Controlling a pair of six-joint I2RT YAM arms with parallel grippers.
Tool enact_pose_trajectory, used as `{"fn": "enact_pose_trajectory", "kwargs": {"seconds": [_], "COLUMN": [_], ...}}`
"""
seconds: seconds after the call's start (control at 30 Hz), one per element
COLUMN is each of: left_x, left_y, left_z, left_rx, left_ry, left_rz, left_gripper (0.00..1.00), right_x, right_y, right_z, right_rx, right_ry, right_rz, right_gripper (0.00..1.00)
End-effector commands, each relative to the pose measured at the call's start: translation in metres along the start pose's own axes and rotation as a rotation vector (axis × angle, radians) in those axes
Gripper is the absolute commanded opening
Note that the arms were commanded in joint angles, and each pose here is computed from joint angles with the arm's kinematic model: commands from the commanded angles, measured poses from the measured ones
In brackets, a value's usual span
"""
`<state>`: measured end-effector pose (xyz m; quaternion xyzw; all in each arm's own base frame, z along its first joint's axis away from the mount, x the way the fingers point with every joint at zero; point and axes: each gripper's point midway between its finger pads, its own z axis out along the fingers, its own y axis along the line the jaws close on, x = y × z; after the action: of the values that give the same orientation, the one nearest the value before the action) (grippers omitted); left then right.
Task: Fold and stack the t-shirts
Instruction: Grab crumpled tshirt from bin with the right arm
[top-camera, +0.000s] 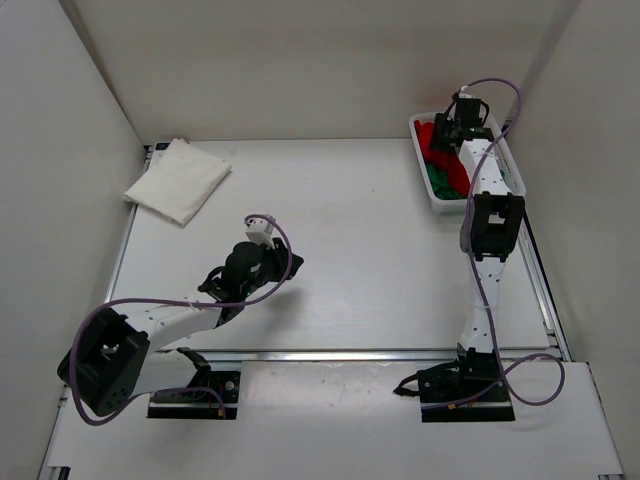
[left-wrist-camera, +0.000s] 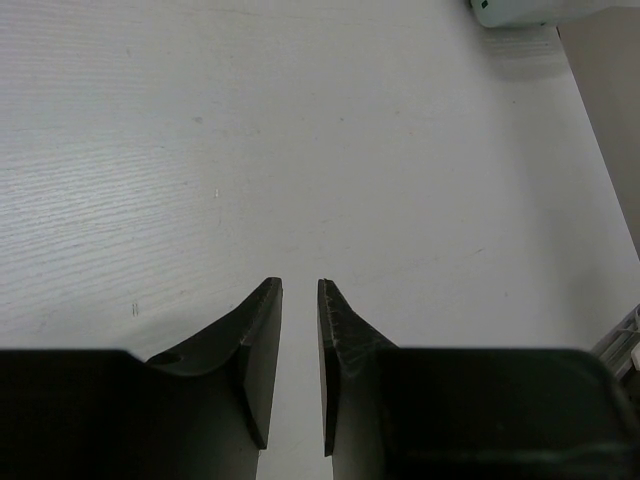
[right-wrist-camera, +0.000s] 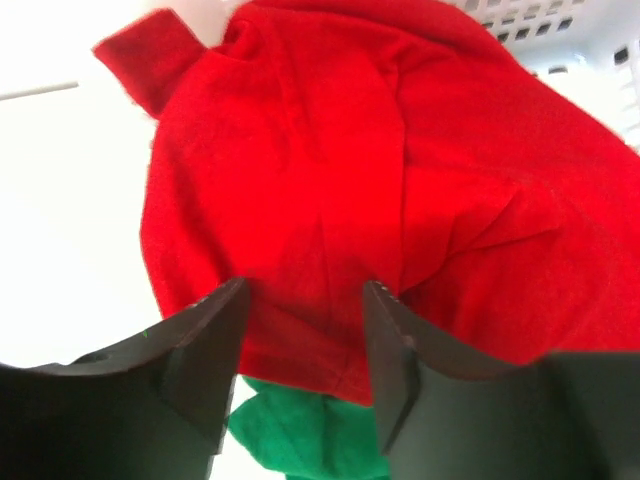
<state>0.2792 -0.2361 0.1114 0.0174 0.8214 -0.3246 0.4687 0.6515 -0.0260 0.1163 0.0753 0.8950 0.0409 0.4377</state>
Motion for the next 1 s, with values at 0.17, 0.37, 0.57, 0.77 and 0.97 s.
{"fn": "enact_pose_trajectory", "kwargs": {"seconds": [0.17,0.37,0.57,0.77,0.97], "left_x": [-0.002,0.000,0.004,-0.013,-0.039], "left_y": [0.003,0.003,0.001,-0.011,-0.011], "left_z": [0.000,0.001,0.005,0.005,-0.002], "left_rx": [0.010,0.006,0.016,0.053,0.089], "left_ry": [-0.014,-0.009,0.021,-0.013,-0.067], "left_rz": [-0.018,-0.018,-0.023,-0.043,-0.147], "left_gripper": [0.32,0.32,0.32,0.32,0.31], "right_x": [-0.001,-0.010,-0.092,-0.162,-0.200], "right_y": [-0.015,0.005,0.008,0.019,0.103], "right_z": [0.006,0.003,-0.076,-0.191,-0.328], "right_rx": [0.101,0.012,0.100,0.041,-0.278], "right_ry": [0.018,0.004,-0.172,-0.345,-0.520], "right_rz": [-0.016,-0.007,-0.008,0.011,-0.074], "right_gripper": [0.55,0.05,0.00,0.00,0.00]}}
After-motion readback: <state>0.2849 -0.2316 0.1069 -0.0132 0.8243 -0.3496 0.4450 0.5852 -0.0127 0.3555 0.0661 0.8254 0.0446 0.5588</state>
